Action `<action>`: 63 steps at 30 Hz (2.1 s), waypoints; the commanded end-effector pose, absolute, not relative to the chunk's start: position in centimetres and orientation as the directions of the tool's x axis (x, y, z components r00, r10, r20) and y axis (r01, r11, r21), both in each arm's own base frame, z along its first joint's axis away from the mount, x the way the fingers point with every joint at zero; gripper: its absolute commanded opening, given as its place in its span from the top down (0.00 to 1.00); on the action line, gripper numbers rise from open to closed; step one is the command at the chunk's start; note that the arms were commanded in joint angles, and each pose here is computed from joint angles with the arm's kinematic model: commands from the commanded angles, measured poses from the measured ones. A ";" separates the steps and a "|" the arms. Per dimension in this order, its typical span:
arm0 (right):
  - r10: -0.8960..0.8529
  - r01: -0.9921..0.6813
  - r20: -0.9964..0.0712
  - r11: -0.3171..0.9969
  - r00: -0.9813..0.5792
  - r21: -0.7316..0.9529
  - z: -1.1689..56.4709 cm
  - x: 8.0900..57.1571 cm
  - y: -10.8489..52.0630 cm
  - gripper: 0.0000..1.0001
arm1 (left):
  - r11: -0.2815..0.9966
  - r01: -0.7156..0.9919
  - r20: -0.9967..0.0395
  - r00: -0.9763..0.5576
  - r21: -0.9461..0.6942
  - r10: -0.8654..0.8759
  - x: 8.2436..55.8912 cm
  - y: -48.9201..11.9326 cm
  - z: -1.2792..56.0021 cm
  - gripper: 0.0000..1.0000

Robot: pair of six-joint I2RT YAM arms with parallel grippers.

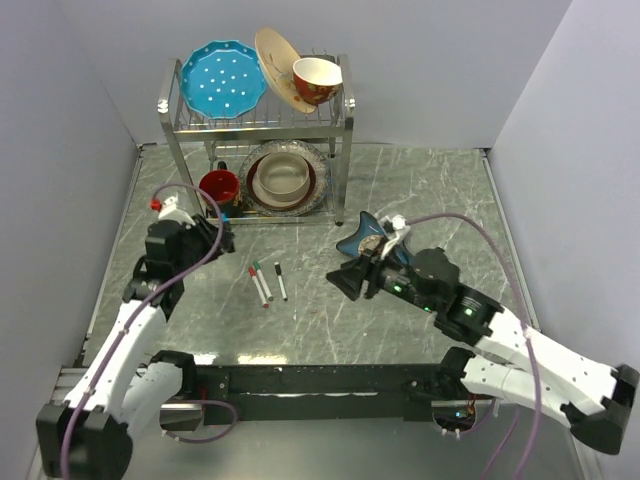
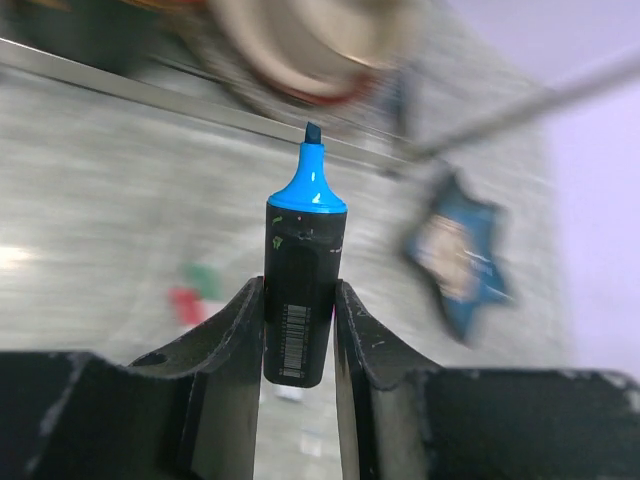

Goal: Insert the pens into the pen caps

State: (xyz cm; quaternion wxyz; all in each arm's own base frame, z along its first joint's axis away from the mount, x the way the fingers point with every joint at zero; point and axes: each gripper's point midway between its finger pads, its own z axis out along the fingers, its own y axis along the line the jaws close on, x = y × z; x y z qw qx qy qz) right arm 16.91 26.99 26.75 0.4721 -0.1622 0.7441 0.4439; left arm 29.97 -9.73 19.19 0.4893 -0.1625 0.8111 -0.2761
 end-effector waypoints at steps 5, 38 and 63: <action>0.166 -0.675 -0.882 0.586 -0.441 0.448 26.5 20.3 33.6 0.35 | 0.542 0.190 -0.553 -0.516 -0.819 -0.654 27.2 -17.9 23.7 0.99; 0.167 -0.700 -0.895 0.569 -0.415 0.431 27.0 22.6 40.9 1.00 | 0.448 0.411 -0.608 -0.517 -0.794 -0.603 22.8 -20.1 29.8 0.56; 0.298 -0.816 -0.789 0.055 -0.537 0.576 34.2 12.8 38.5 1.00 | 0.182 0.840 -0.764 -0.347 -0.511 -0.543 15.0 -21.3 36.8 0.58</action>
